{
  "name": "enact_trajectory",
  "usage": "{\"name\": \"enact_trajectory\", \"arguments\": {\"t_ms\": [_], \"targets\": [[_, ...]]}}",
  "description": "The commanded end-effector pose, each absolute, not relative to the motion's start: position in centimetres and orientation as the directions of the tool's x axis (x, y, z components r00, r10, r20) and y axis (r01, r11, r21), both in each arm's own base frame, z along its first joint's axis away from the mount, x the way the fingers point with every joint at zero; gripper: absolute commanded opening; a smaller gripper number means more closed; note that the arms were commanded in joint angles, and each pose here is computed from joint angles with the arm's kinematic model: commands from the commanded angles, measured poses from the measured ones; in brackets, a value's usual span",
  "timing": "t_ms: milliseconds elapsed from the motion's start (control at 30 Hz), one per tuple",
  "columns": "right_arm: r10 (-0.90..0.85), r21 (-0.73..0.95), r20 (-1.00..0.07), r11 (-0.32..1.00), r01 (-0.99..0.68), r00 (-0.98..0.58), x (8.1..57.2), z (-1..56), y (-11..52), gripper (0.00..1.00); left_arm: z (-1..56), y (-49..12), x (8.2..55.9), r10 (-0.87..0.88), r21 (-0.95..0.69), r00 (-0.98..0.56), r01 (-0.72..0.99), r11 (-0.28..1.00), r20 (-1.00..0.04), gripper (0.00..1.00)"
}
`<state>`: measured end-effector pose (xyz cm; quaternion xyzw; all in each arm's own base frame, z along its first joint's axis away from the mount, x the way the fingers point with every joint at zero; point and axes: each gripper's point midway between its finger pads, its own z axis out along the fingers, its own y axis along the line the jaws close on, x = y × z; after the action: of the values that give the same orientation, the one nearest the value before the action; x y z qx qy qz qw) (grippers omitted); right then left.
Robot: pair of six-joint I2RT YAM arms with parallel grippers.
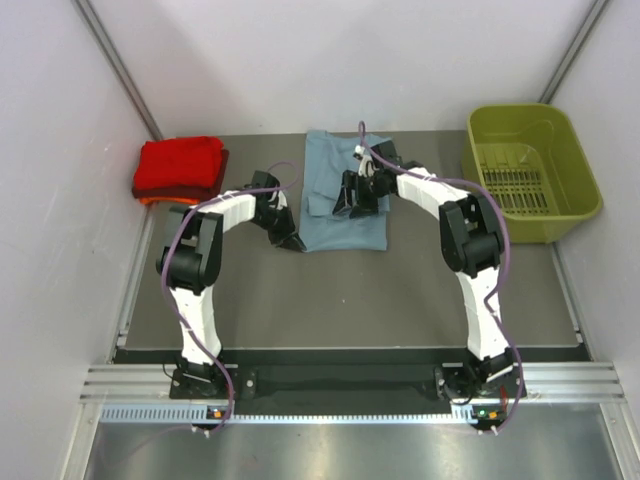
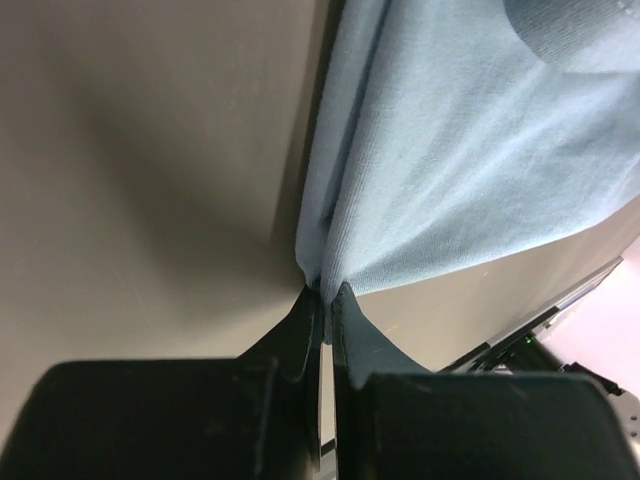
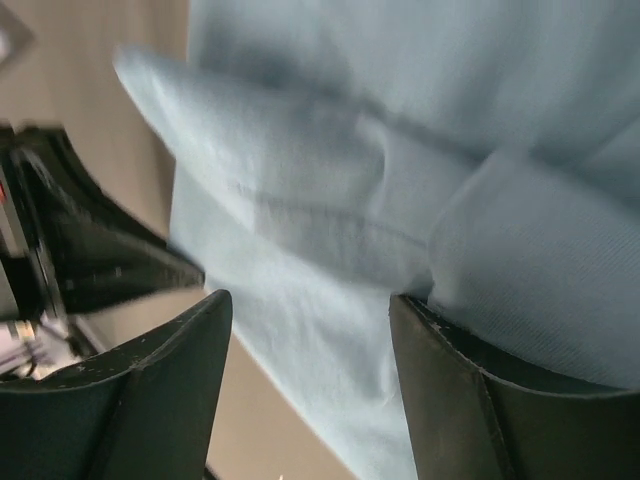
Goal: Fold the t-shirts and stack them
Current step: Fold the tshirt
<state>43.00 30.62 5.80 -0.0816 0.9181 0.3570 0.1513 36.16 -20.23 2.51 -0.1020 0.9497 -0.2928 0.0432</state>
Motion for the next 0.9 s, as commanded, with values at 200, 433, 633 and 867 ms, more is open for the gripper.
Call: {"name": "enact_trajectory", "arguments": {"t_ms": [200,433,633,867], "targets": [[-0.036,0.44,-0.664,0.789,-0.428,-0.747,53.0,11.9,30.4,0.64,4.8,-20.8,32.5,-0.167,-0.587,-0.985,-0.115,0.801,-0.035,0.0],[-0.03,0.437,-0.7,0.772,-0.461,-0.713,51.3,16.4,30.0,0.65,5.1,-20.4,31.3,-0.172,-0.586,-0.984,-0.114,0.802,-0.044,0.0],[-0.061,0.48,-0.654,0.737,-0.476,-0.754,45.6,17.8,29.4,0.64,5.5,-20.1,30.7,-0.183,-0.584,-0.982,-0.121,0.803,-0.049,0.0],[-0.051,0.531,-0.532,0.757,-0.381,-0.845,39.0,15.9,26.4,0.65,5.8,-19.8,29.7,-0.193,-0.581,-0.98,-0.13,0.804,-0.048,0.0]]}}
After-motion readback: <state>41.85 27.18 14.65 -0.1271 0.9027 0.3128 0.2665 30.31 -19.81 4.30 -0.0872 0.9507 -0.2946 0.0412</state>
